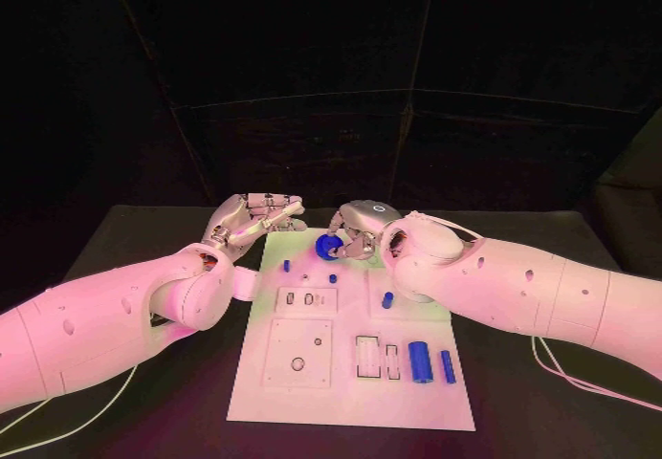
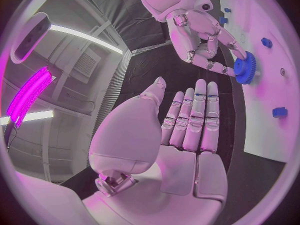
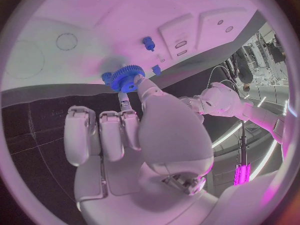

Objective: Assemble the parts on the task board

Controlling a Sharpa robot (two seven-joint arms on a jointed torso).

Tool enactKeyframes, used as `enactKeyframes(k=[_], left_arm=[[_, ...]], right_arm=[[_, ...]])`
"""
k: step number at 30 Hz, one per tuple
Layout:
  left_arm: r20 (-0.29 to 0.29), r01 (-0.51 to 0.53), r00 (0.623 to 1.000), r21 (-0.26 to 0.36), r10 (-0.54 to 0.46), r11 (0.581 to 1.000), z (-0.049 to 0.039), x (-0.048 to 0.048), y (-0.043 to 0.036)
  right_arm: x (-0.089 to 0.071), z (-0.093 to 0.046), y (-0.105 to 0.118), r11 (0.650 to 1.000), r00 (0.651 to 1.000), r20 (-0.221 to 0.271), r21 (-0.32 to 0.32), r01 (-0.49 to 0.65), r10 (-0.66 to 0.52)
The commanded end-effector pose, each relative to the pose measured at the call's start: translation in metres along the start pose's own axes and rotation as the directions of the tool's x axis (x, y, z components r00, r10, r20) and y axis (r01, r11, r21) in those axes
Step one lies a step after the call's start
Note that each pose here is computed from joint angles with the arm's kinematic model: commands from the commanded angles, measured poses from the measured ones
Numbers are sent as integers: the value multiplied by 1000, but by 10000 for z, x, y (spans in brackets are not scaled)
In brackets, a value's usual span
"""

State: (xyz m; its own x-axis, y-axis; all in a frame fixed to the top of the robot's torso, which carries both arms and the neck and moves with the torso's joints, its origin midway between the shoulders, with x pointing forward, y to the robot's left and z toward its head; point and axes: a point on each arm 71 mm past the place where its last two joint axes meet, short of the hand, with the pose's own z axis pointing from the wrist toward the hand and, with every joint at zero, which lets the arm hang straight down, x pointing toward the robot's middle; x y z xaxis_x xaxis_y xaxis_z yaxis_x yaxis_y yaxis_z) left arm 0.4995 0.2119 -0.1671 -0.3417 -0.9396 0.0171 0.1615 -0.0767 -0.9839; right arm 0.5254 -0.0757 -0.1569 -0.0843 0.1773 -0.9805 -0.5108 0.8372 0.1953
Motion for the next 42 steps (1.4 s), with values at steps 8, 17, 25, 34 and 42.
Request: enactKeyframes(k=[8,17,25,34,42], left_arm=[[-8,5,1000,8,-5,1000,7,11,-17],[-10,6,1000,8,-5,1000,10,18,-16],[-10,5,1000,6,-5,1000,9,14,-16],[-9,5,1000,5,-5,1000,8,11,-15],[-9,5,1000,3,-5,1000,6,9,-15]], right_arm=[[99,92,66,998,997,-32,-1,65,-65],[117,142,73,996,997,-19,23,81,-80],[126,156,67,996,996,-26,33,86,-85],[152,156,57,996,995,-62,31,84,-82],[190,148,20,997,991,-118,44,62,-56]])
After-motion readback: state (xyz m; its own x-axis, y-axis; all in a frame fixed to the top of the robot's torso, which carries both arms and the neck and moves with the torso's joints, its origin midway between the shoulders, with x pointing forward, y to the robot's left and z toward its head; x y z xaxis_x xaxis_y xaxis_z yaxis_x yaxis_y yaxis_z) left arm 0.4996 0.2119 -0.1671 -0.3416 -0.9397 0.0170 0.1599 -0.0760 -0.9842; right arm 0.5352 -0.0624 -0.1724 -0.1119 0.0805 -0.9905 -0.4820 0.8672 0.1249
